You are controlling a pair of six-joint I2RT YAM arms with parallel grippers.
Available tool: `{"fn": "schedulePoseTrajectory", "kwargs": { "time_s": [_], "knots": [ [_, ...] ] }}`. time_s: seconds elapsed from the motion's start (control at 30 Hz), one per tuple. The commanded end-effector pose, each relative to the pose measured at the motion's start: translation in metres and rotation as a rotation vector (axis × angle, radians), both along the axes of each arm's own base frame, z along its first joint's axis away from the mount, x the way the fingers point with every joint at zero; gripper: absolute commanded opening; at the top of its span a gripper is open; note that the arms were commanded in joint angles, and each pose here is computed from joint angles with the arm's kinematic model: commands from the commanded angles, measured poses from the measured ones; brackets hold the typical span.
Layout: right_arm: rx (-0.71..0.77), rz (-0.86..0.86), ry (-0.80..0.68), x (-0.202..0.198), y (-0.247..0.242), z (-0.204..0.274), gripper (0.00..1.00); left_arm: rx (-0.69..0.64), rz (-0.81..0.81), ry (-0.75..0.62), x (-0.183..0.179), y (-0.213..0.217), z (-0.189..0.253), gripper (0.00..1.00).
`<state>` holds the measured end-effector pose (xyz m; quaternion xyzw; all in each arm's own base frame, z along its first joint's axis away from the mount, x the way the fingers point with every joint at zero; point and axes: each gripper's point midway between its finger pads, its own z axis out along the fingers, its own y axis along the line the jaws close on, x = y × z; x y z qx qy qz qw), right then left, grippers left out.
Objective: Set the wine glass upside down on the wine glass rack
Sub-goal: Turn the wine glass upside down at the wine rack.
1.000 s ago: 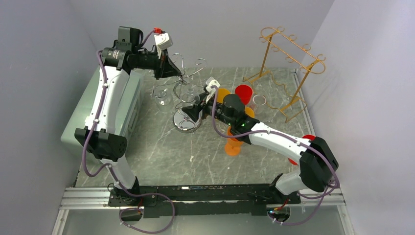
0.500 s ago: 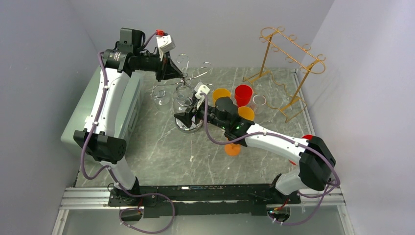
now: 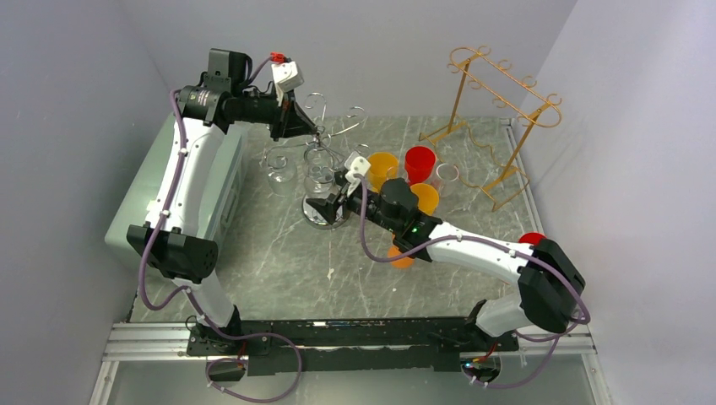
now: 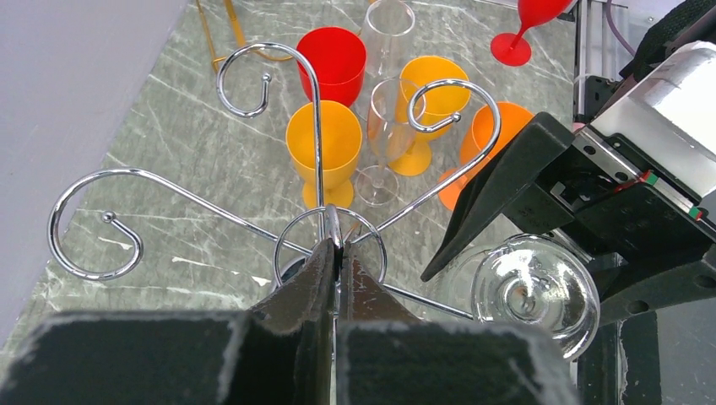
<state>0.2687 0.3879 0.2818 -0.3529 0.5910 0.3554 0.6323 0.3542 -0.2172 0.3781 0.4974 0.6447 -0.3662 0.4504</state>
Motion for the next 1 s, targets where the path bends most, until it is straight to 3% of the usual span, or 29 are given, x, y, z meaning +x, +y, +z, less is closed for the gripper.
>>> {"fn": "schedulePoseTrajectory", "kwargs": {
  "time_s": [0.0, 0.47, 0.97],
  "knots": [
    [0.159, -0.009, -0.181, -0.006, -0.010, 0.062, 0.00, -0.024, -0.010, -0.082, -0.012, 0.000, 0.025, 0.00],
    [0.129, 0.006, -0.337, -0.003, -0.003, 0.066, 0.00, 0.000, 0.037, -0.077, -0.002, 0.003, 0.020, 0.00],
    [0.239, -0.094, -0.321, 0.003, -0.025, 0.060, 0.00, 0.020, 0.054, -0.068, 0.004, 0.005, 0.014, 0.00]
  ]
}}
